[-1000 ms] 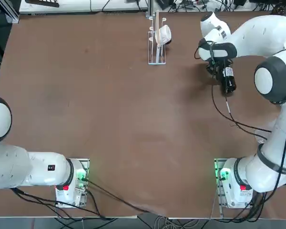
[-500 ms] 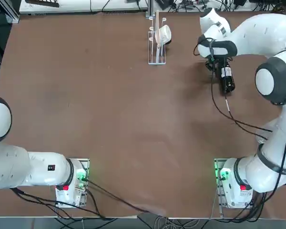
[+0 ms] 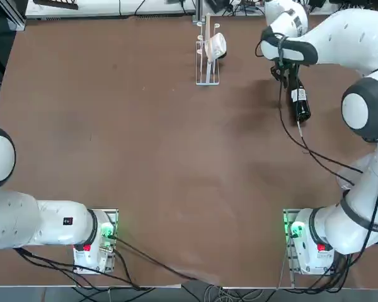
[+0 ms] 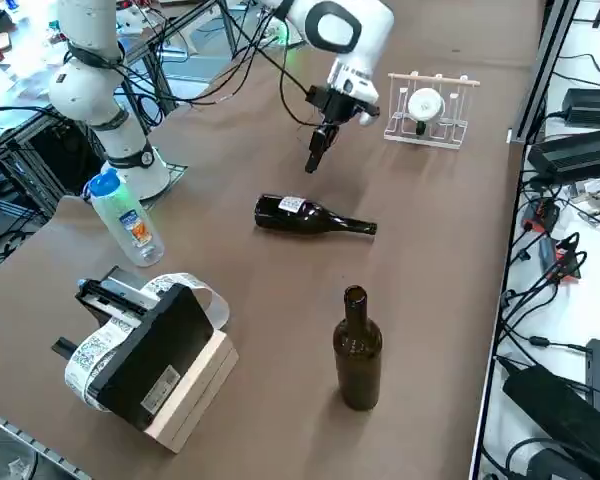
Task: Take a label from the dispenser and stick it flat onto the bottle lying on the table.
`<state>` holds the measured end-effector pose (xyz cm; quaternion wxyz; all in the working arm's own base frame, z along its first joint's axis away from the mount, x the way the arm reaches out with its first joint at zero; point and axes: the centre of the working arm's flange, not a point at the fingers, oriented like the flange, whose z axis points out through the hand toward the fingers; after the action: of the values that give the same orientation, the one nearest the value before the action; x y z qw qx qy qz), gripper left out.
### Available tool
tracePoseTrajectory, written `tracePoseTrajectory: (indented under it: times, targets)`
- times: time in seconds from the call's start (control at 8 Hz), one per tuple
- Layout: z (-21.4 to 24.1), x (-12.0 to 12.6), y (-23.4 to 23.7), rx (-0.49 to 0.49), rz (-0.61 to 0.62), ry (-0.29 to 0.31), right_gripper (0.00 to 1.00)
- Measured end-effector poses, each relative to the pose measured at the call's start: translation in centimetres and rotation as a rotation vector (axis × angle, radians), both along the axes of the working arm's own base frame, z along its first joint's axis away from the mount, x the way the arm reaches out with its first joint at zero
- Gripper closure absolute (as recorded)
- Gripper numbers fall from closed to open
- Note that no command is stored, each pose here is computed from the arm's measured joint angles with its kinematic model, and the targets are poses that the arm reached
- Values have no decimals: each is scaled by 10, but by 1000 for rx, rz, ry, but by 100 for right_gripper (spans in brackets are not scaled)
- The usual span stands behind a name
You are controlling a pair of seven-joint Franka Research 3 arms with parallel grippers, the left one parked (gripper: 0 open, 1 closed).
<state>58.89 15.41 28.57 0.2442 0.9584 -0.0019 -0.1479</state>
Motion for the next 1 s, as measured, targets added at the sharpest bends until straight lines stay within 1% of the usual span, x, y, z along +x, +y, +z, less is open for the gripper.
tracePoseTrajectory:
  times: [0.38, 0.62, 0.75, 1.0]
  targets:
    - [10, 9, -16, 1, -14, -3, 81]
    - [32, 21, -37, 7, -14, 23, 78]
    - [47, 28, -48, 17, -12, 21, 77]
    - [76, 38, -61, 40, -16, -3, 72]
